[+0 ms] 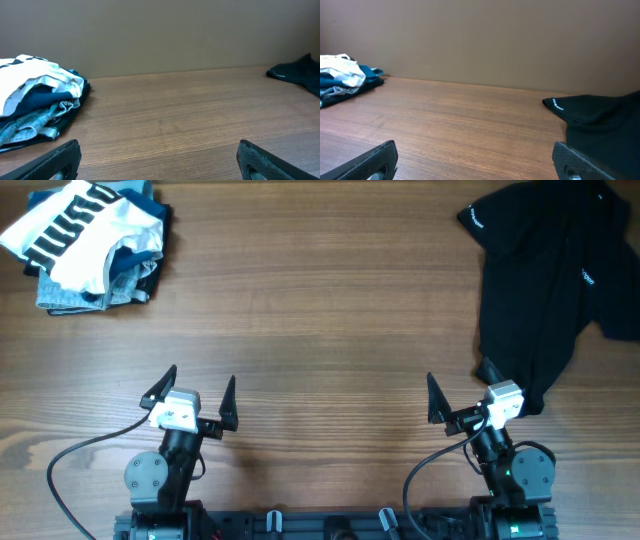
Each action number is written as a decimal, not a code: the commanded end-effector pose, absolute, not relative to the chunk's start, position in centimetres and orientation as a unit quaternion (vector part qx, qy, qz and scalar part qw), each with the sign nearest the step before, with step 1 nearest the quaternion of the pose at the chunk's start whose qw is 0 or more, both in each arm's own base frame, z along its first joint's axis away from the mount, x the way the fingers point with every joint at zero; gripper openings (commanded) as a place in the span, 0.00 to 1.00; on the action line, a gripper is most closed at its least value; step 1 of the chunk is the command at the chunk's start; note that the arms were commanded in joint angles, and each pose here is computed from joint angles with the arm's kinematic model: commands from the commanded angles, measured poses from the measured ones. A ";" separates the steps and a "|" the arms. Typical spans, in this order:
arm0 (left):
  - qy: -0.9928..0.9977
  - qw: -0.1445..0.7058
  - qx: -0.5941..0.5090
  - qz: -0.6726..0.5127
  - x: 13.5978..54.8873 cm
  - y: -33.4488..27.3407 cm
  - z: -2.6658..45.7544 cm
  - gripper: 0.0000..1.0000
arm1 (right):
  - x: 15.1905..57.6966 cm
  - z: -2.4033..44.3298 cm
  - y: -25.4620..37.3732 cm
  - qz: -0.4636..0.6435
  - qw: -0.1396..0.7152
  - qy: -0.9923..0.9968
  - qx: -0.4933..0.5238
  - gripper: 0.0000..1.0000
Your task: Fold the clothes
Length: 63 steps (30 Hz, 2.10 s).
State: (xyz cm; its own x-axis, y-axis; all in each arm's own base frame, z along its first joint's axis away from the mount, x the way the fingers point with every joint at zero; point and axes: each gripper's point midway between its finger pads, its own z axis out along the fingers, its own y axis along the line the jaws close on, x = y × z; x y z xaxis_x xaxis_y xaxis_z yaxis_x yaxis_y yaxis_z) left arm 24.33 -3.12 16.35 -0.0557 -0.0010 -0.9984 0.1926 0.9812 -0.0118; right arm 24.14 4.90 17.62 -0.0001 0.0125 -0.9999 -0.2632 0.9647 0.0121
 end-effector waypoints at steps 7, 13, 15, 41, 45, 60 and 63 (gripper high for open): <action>0.708 0.697 0.038 -0.108 24.3 -3.4 17.4 1.00 | 24.1 19.0 4.5 0.094 0.722 0.681 -0.081 1.00; 0.723 0.678 0.017 -0.130 24.7 -3.5 20.0 1.00 | 24.0 24.3 4.2 0.086 0.744 0.659 -0.073 1.00; 0.740 0.661 0.024 -0.122 25.5 -3.5 21.8 1.00 | 24.7 26.1 4.2 0.086 0.735 0.668 -0.073 1.00; 0.916 0.381 -0.012 -0.121 38.1 -3.1 21.2 1.00 | 41.7 6.3 -5.3 0.000 0.173 0.961 0.213 0.93; 0.914 0.377 0.000 -0.151 37.8 -4.2 21.4 1.00 | 40.2 1.7 -6.7 -0.010 0.108 0.967 0.232 0.80; 0.913 0.379 0.002 -0.150 37.9 -4.2 21.4 1.00 | 39.1 -0.1 -4.9 -0.025 0.077 0.976 0.201 0.04; 0.912 0.386 -0.001 -0.140 38.2 -3.8 21.6 1.00 | 39.3 0.5 -3.7 -0.013 0.081 0.978 0.192 0.04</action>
State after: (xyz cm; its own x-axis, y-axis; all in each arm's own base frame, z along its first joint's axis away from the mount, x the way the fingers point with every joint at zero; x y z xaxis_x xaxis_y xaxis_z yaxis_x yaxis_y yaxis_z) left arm 37.64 -3.79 20.88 -0.7197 -0.1237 -0.6832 0.0923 0.9582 -0.2708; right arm 39.30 -4.91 0.50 -0.9006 0.3966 -0.1781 0.4067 0.9133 -0.0228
